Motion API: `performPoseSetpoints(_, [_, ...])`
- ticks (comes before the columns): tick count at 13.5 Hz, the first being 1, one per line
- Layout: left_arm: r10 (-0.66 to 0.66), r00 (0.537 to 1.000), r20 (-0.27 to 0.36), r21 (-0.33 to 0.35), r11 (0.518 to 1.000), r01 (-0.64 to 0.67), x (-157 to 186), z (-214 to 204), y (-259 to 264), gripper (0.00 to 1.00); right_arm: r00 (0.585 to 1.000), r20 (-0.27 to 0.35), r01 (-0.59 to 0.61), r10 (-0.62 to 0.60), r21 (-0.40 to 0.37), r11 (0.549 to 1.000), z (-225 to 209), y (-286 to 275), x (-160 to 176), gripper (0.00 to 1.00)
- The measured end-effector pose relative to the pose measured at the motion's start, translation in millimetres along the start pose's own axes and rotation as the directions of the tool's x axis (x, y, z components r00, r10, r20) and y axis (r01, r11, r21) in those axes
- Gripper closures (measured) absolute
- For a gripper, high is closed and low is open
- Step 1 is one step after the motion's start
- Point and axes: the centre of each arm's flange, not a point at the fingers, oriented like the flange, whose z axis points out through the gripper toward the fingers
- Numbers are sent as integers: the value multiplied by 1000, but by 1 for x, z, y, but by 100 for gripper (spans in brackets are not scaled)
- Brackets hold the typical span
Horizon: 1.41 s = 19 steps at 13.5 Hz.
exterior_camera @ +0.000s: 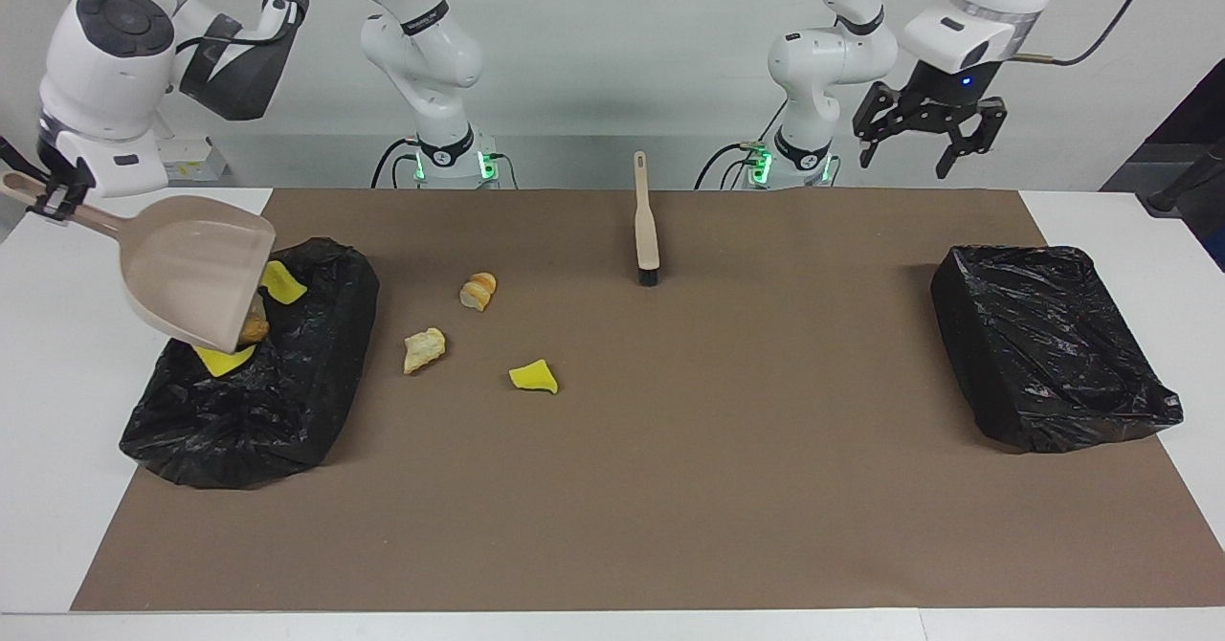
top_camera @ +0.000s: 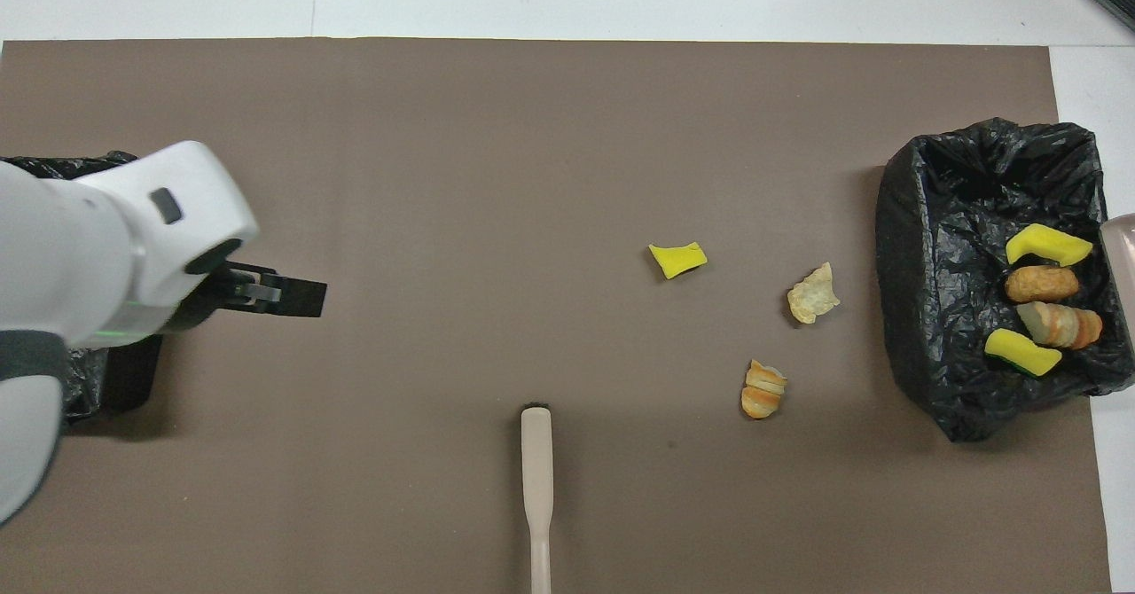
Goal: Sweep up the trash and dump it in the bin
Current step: 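Tip the dustpan over the bin with the right gripper, then bring the empty dustpan back to the table center with the right gripper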
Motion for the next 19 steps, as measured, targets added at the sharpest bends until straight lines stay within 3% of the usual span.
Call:
performPoseSetpoints(3, [-6, 1000, 10, -16, 1000, 7, 15, -1, -10, 0, 987, -161, -19, 14, -32, 999, -17, 10, 40, 69])
performPoseSetpoints(5, [-5, 1000, 6, -18, 1000, 5, 17, -2, -10, 0, 971, -232, -62, 53, -31, 998, -28, 18, 72, 69])
performPoseSetpoints(11, [-6, 1000, -10, -17, 1000, 5, 16, -9, -10, 0, 905, -346, -245, 248, 54, 968, -67, 43, 210, 69])
performPoseSetpoints(15, [-25, 1000, -11, -15, 1000, 25, 16, -10, -20, 0, 796, -370, -448, 480, 173, 877, -116, 36, 318, 69])
performPoseSetpoints(17, [-37, 999, -11, -14, 999, 37, 15, -10, -26, 0, 716, -357, -544, 601, 254, 800, -130, 28, 357, 69])
performPoseSetpoints(19, [-36, 999, -12, -14, 999, 35, 15, -11, -25, 0, 610, -324, -637, 723, 343, 691, -137, 24, 390, 69])
